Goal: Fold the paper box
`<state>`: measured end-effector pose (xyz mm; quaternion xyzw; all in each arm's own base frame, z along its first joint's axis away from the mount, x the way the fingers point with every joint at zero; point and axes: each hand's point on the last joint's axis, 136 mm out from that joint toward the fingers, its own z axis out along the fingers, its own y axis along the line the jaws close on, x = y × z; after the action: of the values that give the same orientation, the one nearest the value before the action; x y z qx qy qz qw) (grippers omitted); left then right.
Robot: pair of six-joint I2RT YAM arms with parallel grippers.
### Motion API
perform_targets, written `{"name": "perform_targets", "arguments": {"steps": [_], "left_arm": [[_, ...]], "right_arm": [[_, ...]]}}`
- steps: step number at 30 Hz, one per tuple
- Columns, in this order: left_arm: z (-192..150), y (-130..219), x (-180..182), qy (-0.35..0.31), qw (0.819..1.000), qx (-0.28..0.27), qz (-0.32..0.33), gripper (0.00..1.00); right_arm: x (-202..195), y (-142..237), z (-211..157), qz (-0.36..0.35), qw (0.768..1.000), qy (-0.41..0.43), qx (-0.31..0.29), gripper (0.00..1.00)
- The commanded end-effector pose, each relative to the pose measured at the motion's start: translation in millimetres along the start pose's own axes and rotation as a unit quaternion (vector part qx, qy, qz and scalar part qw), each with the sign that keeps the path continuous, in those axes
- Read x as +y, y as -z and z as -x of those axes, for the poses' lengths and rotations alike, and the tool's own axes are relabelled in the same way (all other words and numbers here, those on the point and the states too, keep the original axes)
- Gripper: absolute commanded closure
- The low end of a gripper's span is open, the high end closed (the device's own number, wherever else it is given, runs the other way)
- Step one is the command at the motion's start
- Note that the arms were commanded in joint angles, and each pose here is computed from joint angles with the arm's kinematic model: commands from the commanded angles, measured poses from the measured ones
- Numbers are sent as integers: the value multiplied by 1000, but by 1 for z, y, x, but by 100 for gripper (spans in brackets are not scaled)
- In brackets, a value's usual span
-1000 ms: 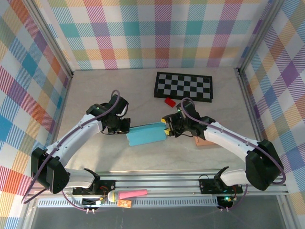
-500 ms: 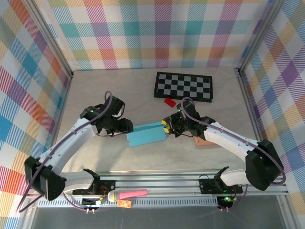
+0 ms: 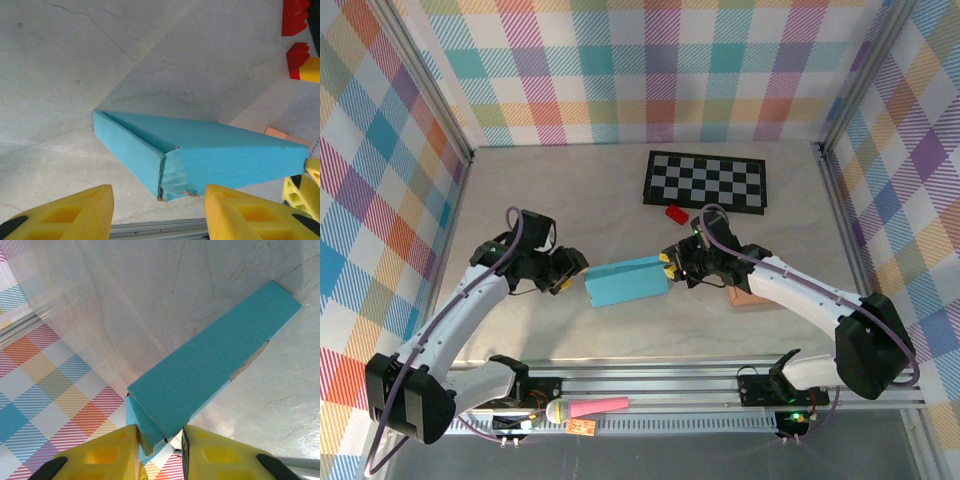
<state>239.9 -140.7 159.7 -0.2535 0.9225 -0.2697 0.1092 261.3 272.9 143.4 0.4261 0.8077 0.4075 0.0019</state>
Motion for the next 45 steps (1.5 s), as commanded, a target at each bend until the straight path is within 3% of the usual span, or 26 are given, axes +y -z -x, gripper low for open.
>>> {"name": "perform_targets", "arguments": {"steps": [1,16,27,35,45], "left_arm": [[5,-4,-12,14,999,2,-34,52],[-8,-18,20,10,1000,15,4,68],[-25,-34,50,4,999,40,29,77],[-30,-38,55,-8,998,48,28,88],[-31,-23,30,-82,996,29,10,91]], "right_arm": [[-34,-3,8,-59,998,-12,-11,72],[-41,-1,9,-77,997,-13,-14,73],[-74,7,11,-167,985,-35,-19,72],[-72,7,10,-172,984,-36,-18,69],[-13,15,-2,-77,997,19,-11,37]]}}
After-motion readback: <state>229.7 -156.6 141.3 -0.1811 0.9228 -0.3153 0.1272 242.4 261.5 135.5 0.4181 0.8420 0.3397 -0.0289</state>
